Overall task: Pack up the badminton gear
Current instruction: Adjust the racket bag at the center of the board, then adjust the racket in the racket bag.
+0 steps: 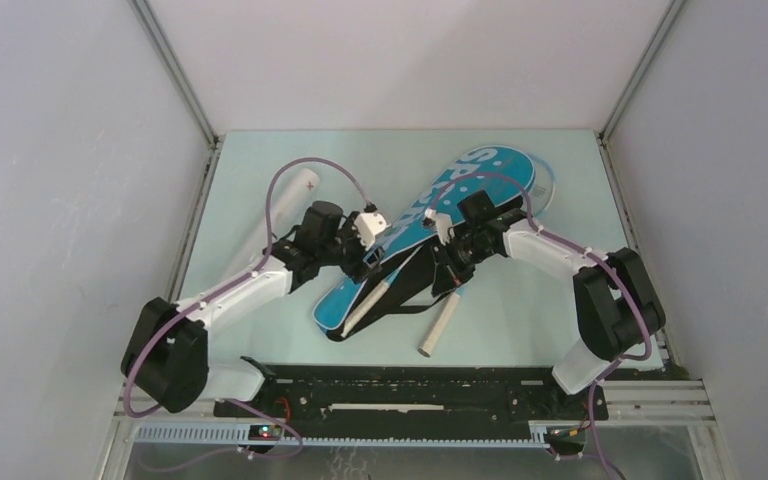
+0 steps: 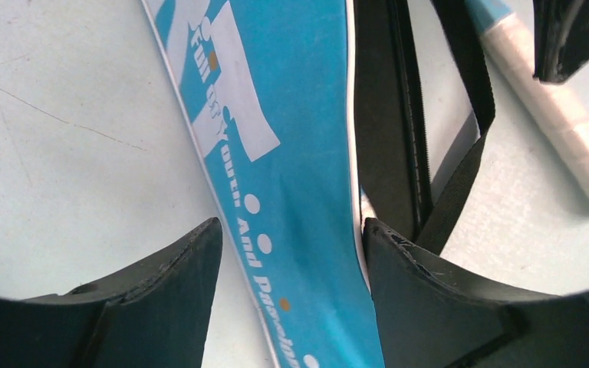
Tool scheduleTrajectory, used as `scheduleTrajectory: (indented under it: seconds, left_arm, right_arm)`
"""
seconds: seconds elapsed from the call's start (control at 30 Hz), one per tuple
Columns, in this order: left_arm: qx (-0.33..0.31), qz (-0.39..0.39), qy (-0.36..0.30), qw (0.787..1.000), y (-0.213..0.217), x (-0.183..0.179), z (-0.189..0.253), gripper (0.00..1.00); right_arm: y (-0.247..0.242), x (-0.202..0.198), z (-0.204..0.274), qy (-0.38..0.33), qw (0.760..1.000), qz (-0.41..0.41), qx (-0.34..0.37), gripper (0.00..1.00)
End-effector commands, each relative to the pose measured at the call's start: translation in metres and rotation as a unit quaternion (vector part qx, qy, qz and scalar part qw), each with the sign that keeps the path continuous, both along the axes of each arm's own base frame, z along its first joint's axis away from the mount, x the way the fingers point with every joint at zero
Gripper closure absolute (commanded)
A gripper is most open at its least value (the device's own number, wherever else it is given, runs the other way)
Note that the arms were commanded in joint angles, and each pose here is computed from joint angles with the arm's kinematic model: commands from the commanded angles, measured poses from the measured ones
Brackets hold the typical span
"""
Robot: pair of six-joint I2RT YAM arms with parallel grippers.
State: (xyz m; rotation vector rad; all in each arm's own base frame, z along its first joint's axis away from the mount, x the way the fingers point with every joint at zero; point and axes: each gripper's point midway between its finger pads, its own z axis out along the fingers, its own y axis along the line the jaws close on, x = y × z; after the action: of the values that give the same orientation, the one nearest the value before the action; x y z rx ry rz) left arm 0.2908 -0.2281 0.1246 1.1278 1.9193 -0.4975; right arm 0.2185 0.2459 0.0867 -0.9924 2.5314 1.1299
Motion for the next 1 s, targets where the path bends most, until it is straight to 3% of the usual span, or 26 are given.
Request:
scheduleTrajectory:
  seconds: [0.0,0.13,0.43,0.53,0.6,0.63,0.73,0.83,0.97]
  left_arm:
    - [0.082,0.002,-0.014,0.997,0.011,-0.004,-0.022,0.28]
    - [0.12,0.01,-0.014,0.993,0.013,-0.003,-0.035,0.35]
    - [0.146,0.008,-0.006,0.989,0.01,0.0,-0.043,0.67]
    - [0.15,0.002,-0.006,0.989,0.007,-0.001,-0.044,0.81]
    - [0.139,0.007,-0.001,0.99,0.003,0.0,-0.039,0.97]
    - [0.126,0.008,0.006,0.992,-0.003,0.001,-0.036,0.99]
    - [0.069,0.014,0.028,0.997,-0.026,0.006,-0.015,1.0]
    - [0.002,0.036,0.047,0.998,-0.044,0.017,0.014,1.0]
    - [-0.081,0.089,0.061,0.991,-0.05,0.039,0.052,1.0]
  right_arm:
    - [0.002,0.022,0.013,-0.038,0.999,-0.035,0.011,0.92]
    - [-0.004,0.031,0.018,-0.036,0.998,-0.057,0.02,0.93]
    - [-0.012,0.042,0.025,-0.031,0.996,-0.072,0.033,0.94]
    - [-0.015,0.046,0.029,-0.032,0.996,-0.077,0.037,0.93]
    - [-0.015,0.048,0.032,-0.037,0.996,-0.076,0.04,0.92]
    - [-0.015,0.05,0.036,-0.041,0.995,-0.078,0.044,0.91]
    - [-0.011,0.056,0.051,-0.044,0.992,-0.091,0.076,0.8]
    - [-0.004,0.066,0.064,-0.031,0.987,-0.114,0.11,0.59]
    - [0.005,0.077,0.07,-0.018,0.981,-0.142,0.134,0.51]
